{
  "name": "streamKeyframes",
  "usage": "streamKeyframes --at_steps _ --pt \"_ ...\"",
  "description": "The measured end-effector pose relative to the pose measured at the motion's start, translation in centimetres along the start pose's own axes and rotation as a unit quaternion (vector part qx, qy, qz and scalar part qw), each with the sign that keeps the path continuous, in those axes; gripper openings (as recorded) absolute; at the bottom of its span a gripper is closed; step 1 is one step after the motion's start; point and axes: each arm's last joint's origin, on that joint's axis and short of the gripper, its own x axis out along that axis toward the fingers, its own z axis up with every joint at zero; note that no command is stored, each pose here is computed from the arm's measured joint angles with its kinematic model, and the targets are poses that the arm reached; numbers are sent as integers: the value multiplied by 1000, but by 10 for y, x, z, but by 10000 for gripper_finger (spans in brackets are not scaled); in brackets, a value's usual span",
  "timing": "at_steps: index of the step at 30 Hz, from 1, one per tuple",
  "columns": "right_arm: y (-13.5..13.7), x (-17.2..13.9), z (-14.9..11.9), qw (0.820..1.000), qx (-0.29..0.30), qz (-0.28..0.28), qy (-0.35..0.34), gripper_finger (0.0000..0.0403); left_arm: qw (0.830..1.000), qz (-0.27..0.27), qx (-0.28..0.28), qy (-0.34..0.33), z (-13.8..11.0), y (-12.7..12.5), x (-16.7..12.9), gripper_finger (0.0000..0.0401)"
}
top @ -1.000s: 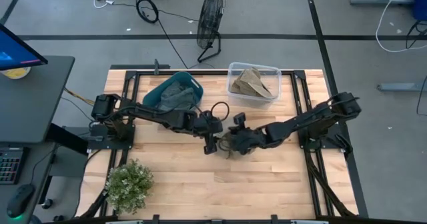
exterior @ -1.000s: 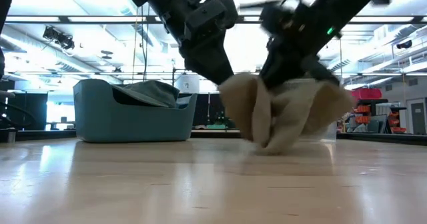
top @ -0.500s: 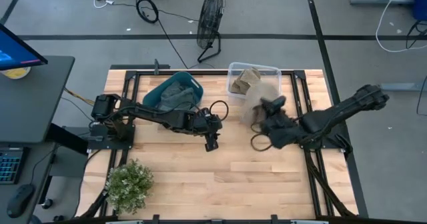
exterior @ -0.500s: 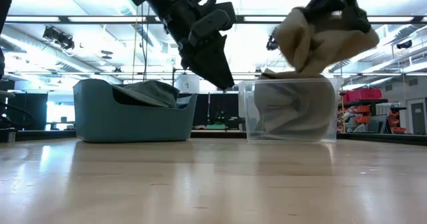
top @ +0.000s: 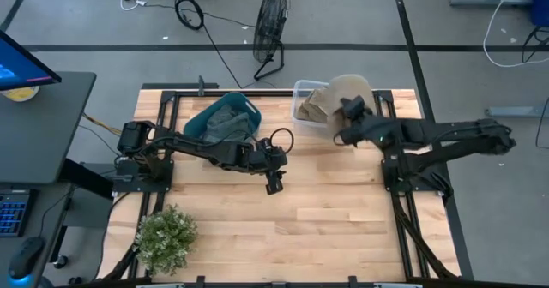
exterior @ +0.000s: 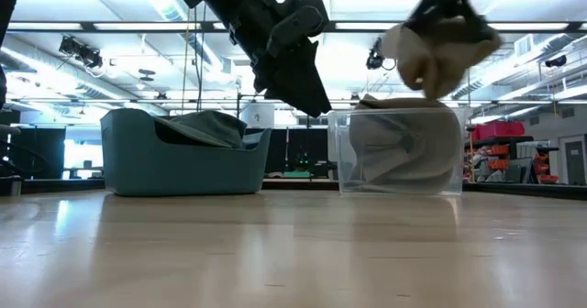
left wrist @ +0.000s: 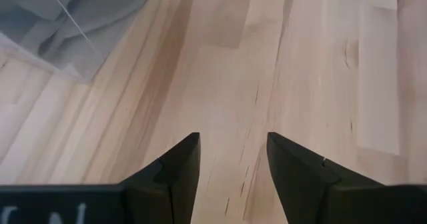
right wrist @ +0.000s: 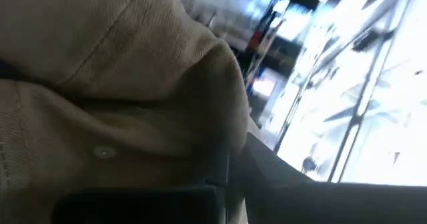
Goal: Pick & Place hat
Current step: Put the brown cap into the transparent bin
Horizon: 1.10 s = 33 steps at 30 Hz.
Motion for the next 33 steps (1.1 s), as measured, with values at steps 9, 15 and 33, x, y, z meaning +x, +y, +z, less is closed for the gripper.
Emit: streamKeyframes --at_steps 9,15,33 --pt "-18 47 -23 994 43 -46 -93 12 1000 0 0 1 0 0 0 177" --pt "4 80 -25 986 74 58 -135 12 1000 0 0 1 0 0 0 177" --pt "48 154 1 957 53 198 -205 13 1000 0 -1 1 0 0 0 177"
